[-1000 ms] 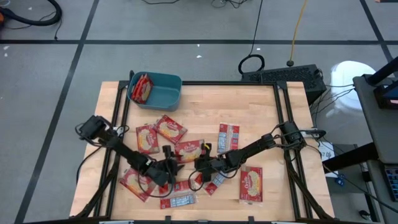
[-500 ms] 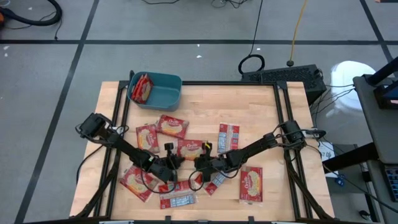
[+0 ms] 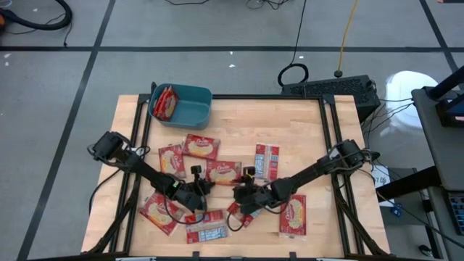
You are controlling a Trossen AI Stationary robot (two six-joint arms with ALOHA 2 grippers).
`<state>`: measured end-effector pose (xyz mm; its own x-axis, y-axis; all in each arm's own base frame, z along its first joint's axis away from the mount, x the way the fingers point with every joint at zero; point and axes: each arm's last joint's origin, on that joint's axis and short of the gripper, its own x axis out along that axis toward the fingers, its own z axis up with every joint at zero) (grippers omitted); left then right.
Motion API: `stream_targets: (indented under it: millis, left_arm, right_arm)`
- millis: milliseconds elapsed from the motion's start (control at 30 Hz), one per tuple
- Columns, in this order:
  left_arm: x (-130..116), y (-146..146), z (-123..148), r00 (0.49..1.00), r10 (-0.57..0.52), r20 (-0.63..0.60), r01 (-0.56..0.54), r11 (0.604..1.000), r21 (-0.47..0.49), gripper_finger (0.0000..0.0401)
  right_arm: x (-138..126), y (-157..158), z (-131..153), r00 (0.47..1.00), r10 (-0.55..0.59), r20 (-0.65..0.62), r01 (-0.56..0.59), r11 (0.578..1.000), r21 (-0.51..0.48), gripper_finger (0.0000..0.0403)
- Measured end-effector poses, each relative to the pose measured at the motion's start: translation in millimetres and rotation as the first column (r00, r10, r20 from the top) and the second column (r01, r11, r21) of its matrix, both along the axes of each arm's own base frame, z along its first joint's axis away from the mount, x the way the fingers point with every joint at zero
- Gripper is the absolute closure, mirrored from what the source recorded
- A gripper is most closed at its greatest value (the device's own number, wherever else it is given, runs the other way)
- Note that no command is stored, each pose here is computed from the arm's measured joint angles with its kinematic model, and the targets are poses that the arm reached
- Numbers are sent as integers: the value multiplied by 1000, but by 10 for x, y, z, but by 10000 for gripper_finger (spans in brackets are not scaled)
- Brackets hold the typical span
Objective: Sort popcorn bags into baskets
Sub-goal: Put the red popcorn bag into the blue bin
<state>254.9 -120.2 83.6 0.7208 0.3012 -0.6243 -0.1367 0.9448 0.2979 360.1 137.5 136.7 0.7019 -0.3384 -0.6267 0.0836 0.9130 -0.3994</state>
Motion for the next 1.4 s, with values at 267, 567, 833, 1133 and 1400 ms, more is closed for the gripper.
stream_targets:
  millis: [267, 567, 833, 1133, 1400]
  left_arm:
    - [-15, 57, 156, 1000, 24, 17, -23, 1000, -9, 400]
    - [-4, 62, 168, 999, 29, 27, -29, 999, -23, 400]
    - [3, 58, 176, 999, 32, 34, -31, 999, -29, 400]
    - [7, 62, 183, 999, 36, 39, -35, 999, -28, 400]
    - [18, -2, 211, 999, 9, 48, -7, 999, -46, 387]
  right_arm:
    - [-70, 130, -28, 1000, 28, 2, -28, 995, -96, 181]
    - [97, -126, -219, 1000, -2, -19, 0, 994, -106, 187]
    - [221, -331, -270, 999, 32, -26, -34, 996, -81, 217]
    - [253, -508, -295, 999, -21, -38, 20, 999, -31, 368]
    - [239, -468, -208, 1000, -3, -16, 3, 1000, 20, 400]
